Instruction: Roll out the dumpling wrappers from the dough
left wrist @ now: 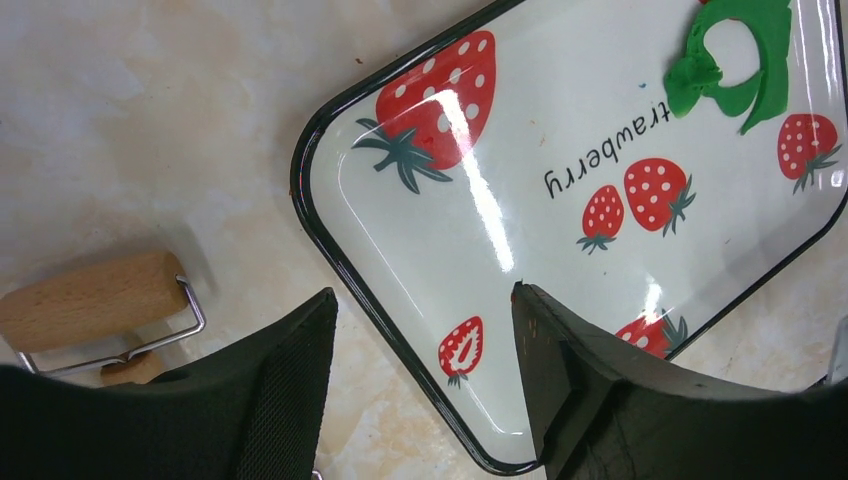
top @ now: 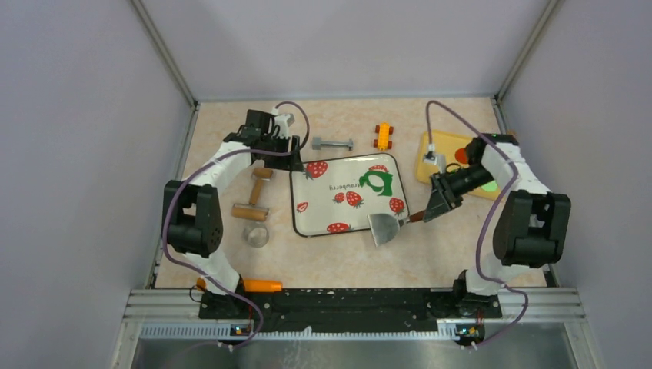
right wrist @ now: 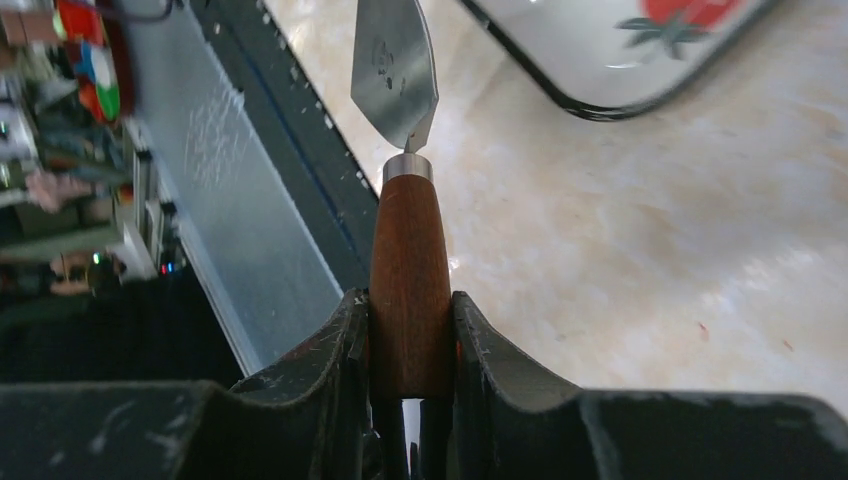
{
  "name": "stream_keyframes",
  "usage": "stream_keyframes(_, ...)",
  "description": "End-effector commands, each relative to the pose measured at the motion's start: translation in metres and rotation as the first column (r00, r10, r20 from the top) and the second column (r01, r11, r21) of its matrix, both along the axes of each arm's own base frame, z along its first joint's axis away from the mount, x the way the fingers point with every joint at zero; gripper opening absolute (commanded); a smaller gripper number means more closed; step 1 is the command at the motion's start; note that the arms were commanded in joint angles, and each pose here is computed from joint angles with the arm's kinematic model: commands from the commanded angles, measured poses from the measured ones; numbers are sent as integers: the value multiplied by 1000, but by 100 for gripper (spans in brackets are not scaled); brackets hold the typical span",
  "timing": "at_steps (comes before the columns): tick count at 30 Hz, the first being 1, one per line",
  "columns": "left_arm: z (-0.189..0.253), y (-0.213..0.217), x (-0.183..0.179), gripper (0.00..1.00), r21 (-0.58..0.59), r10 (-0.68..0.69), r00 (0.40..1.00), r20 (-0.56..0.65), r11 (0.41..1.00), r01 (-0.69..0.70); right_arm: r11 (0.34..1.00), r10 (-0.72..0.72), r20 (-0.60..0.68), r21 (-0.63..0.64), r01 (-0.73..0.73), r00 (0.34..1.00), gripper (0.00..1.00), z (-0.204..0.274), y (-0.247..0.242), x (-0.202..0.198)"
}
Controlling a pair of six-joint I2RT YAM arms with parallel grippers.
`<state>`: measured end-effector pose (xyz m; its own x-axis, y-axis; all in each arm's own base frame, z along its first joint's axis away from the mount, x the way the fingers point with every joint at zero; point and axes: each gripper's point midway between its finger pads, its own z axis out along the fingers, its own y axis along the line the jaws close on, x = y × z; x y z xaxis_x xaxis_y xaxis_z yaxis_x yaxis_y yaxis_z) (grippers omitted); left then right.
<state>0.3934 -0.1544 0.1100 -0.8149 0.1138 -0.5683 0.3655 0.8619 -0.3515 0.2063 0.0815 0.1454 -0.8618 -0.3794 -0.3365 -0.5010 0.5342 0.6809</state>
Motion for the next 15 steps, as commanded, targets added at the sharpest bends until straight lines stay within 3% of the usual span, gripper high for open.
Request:
stream_keyframes(1,20,3,-7,68,17,-31,997,65,999,30,981,187,5,43,-187,982,0,-6,27,-30)
stream_keyframes(5,21,4,-9,70,25,-34,997,68,999,32,973,228,-103,48,-225,968,0,-25,31,-34)
stream_keyframes(15,22,5,-9,72,27,-33,997,67,999,31,964,258,-96,-42,-263,961,0,-62,25,-21)
